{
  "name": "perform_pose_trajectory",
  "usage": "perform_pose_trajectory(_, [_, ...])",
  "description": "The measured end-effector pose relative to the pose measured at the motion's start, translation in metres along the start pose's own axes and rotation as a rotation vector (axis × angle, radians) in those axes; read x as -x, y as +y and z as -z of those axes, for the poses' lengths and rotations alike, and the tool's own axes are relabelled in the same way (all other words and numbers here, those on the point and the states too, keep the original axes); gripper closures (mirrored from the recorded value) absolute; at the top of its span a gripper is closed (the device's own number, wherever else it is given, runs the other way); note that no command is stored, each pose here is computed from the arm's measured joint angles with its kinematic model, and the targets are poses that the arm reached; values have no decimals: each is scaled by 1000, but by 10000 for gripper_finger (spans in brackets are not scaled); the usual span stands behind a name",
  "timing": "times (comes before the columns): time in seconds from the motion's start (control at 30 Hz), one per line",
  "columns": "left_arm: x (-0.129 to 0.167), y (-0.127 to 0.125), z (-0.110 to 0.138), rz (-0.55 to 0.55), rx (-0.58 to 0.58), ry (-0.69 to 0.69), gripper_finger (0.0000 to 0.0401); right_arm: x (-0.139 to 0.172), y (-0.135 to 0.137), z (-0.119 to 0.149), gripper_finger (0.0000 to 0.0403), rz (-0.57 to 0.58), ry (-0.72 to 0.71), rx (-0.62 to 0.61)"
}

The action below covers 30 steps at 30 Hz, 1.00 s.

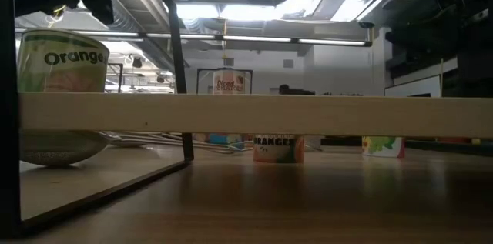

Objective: Pick and place cans onto a shelf
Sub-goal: Put the canned oranges on the shelf

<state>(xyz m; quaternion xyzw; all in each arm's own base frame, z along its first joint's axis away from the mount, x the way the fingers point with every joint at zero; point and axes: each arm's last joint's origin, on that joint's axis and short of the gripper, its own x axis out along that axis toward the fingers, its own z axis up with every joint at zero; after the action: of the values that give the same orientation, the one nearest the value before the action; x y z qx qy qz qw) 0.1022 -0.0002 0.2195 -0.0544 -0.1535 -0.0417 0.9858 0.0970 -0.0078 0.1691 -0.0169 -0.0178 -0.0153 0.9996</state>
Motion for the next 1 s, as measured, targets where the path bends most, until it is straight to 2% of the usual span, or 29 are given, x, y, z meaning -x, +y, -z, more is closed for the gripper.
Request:
perform_pose_trajectory(0.23, [-37, -2, -25, -17, 37, 143, 252, 0, 0, 0, 305, 0, 0, 0])
perform_pose_trajectory(0.4, [-66, -5, -39, -70, 90, 397, 252, 0, 0, 0, 305, 0, 0, 0])
perform_pose_trajectory(0.57, [-84, -11, -50, -172, 217, 694, 252, 0, 0, 0, 305, 0, 0, 0])
perform_pose_trajectory(0.77, [-95, -23, -56, -305, 425, 1012, 252, 0, 0, 0, 305, 0, 0, 0])
perform_pose_trajectory(1.0, [-100, -40, -41, -421, 612, 1274, 252, 0, 0, 0, 305, 0, 0, 0])
